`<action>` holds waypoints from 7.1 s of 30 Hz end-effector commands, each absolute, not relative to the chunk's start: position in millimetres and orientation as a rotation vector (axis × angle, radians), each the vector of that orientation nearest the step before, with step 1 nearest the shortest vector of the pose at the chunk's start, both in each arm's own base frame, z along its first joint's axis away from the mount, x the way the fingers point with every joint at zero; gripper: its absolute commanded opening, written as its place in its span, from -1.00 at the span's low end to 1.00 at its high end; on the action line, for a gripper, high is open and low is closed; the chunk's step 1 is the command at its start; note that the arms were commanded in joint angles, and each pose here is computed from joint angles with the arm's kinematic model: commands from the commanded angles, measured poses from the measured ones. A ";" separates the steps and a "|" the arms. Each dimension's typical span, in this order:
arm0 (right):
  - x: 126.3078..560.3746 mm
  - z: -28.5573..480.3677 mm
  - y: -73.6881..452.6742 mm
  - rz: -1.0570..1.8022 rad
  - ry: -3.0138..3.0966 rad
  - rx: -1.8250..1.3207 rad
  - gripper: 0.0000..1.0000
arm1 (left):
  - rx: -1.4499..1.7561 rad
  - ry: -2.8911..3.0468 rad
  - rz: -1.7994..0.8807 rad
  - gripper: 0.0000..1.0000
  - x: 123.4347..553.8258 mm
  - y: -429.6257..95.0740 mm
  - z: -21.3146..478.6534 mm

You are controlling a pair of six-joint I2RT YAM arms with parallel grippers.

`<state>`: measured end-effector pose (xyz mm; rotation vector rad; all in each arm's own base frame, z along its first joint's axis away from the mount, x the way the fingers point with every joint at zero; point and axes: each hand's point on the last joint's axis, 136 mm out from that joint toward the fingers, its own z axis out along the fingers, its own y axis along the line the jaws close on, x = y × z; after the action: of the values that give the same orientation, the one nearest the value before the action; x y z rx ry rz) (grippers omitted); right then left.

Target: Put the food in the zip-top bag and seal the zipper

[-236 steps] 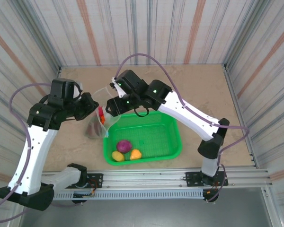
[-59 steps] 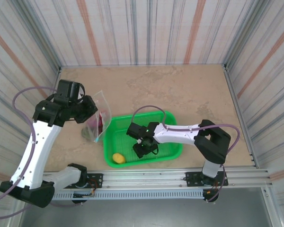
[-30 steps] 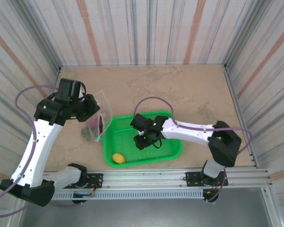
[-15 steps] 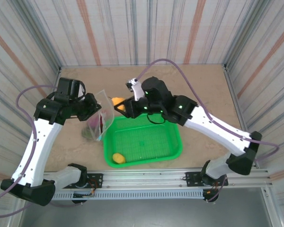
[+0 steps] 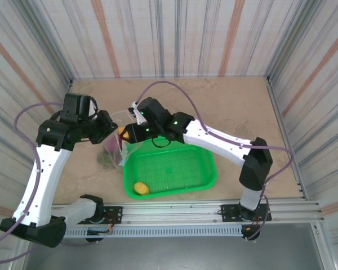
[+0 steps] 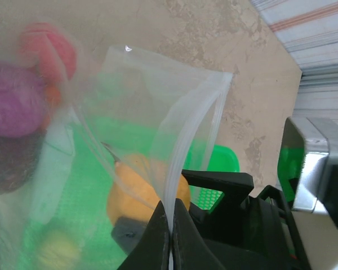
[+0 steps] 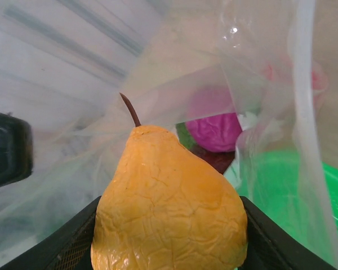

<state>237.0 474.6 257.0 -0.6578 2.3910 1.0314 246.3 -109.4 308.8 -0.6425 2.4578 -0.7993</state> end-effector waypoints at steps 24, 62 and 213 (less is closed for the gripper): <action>208.9 302.4 453.1 0.955 2.255 -0.859 0.42 | -0.672 2.420 -0.811 -1.00 237.6 -101.8 315.3; 107.3 80.0 428.0 0.826 2.781 -1.121 0.51 | -0.717 2.488 -0.795 -1.00 213.8 -91.1 304.2; 271.8 263.6 443.0 1.011 2.468 -0.779 0.32 | -0.663 2.529 -1.028 -1.00 222.5 -122.7 295.6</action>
<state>270.8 434.8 257.1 -0.7696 2.4725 0.9798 227.6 -117.5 293.9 -0.6944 2.5266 -0.9898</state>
